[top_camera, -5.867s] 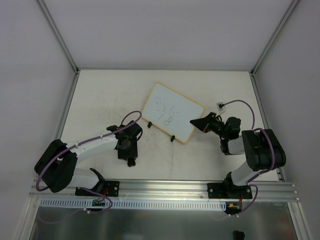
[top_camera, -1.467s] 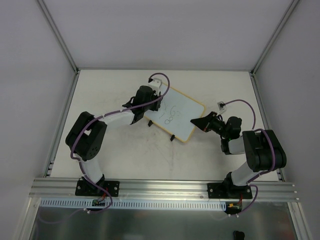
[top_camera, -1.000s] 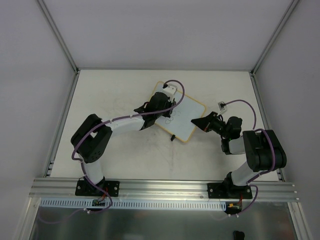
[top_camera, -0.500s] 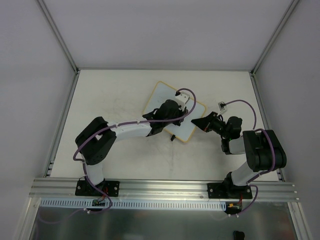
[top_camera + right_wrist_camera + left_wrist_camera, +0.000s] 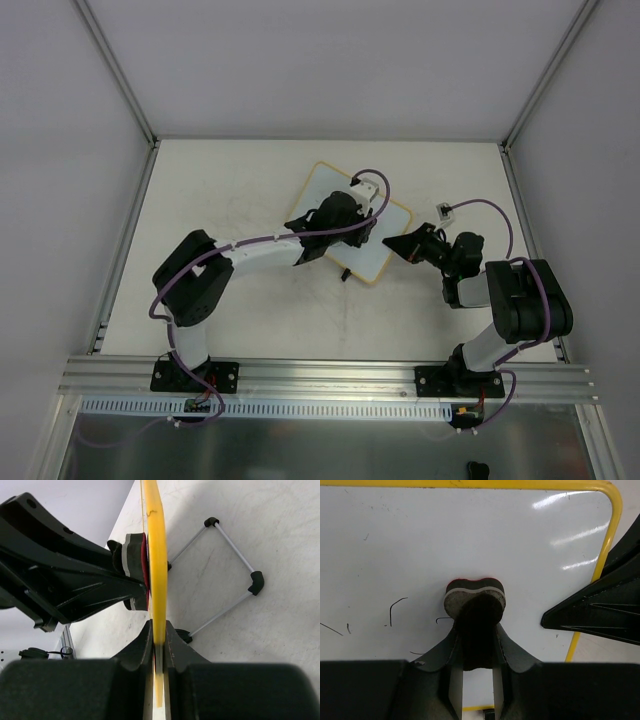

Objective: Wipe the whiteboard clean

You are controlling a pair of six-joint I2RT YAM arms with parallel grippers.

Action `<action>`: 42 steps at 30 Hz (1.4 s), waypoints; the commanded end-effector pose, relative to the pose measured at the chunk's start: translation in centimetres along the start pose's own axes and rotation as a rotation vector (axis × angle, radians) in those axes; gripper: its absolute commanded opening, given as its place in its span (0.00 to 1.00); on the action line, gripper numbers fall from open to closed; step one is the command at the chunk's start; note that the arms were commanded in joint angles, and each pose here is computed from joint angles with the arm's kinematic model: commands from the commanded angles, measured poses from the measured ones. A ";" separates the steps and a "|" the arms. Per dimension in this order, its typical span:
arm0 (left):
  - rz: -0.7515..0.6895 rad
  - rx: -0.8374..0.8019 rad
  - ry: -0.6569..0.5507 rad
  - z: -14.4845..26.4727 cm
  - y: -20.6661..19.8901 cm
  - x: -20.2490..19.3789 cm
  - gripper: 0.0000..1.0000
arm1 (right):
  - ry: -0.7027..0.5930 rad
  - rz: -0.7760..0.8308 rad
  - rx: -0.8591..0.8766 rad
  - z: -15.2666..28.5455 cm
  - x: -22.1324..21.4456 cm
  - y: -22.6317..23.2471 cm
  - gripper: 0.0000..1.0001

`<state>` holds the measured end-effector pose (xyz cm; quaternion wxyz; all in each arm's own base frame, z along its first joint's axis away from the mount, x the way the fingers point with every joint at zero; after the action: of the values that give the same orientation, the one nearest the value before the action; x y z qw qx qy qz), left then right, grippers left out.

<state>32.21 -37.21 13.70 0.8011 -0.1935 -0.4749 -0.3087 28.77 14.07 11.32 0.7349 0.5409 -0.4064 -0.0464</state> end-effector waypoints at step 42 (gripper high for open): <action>0.340 0.177 0.149 0.5 20.1 -5.0 0.00 | -0.066 0.260 0.181 -0.8 1.9 3.0 0.00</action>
<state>44.31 -22.83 12.85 0.8546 -0.2139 -0.4489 -0.1494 28.91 14.86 11.99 0.7264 0.5518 -0.4083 -0.0335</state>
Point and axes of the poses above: each gripper's point midway between its finger pads, its own z axis back along the fingers, its own y axis along the line the jaws close on, x = y × z, the point moved 4 cm from there along z, back along the fingers, and after that the axes turned 7 degrees about -z, right-handed, at the moved point
